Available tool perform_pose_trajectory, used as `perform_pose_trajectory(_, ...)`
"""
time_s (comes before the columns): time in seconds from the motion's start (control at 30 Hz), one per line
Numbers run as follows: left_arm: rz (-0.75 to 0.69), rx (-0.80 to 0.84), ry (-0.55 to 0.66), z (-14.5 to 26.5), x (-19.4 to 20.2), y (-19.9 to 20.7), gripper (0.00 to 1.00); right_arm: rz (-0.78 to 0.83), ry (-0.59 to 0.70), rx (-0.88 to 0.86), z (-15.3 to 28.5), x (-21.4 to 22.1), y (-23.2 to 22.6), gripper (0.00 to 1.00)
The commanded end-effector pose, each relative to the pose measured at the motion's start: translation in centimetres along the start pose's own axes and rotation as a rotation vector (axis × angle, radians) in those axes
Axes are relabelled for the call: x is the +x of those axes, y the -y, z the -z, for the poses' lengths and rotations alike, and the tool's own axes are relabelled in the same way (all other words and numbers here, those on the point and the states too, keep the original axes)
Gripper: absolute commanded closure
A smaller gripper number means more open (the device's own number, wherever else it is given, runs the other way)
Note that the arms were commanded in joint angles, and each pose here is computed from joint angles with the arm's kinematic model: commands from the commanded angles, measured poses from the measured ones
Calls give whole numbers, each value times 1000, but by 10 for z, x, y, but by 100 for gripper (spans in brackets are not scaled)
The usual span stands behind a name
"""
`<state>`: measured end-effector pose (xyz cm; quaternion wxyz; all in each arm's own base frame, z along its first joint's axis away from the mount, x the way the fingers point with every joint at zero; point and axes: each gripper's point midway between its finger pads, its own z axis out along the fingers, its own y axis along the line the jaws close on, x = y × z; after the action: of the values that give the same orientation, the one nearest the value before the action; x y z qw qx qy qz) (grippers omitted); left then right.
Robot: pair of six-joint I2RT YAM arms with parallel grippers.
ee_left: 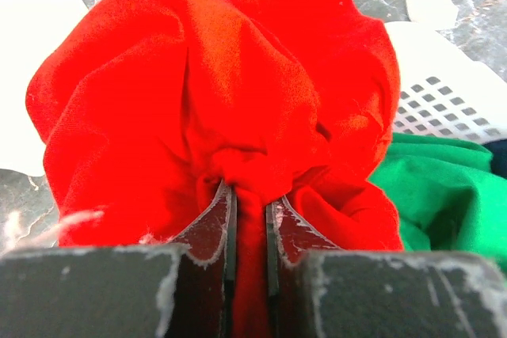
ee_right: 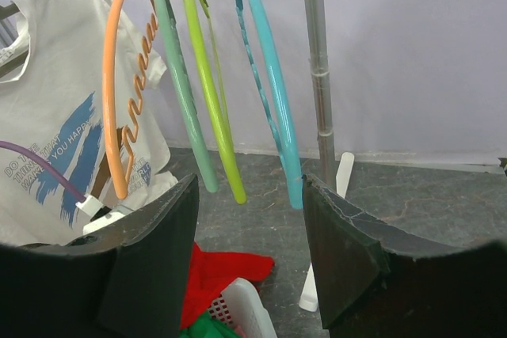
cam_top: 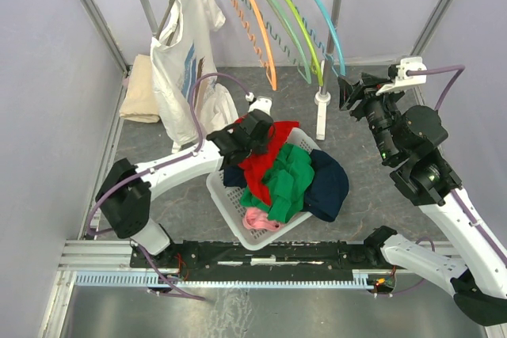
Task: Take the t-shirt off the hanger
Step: Pick up the T-shirt from the center of the board.
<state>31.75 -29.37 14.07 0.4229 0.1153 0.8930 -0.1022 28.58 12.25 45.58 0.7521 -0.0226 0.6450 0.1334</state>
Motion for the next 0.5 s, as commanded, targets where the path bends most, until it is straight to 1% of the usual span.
perform_pose_trajectory(0.0,-9,94,94,43,-38,16,97,-2,39,13,1,-10,3,38)
perform_pose_trajectory(0.17,19,216,323,111,-99,28,97,-4,40,15,1,-10,4,38)
perform_pose_trajectory(0.27,46,313,441,153,-127,32,97,-7,40,15,1,-9,3,38)
perform_pose_trajectory(0.47,48,531,594,223,-167,51,97,-16,42,12,-1,-8,2,38)
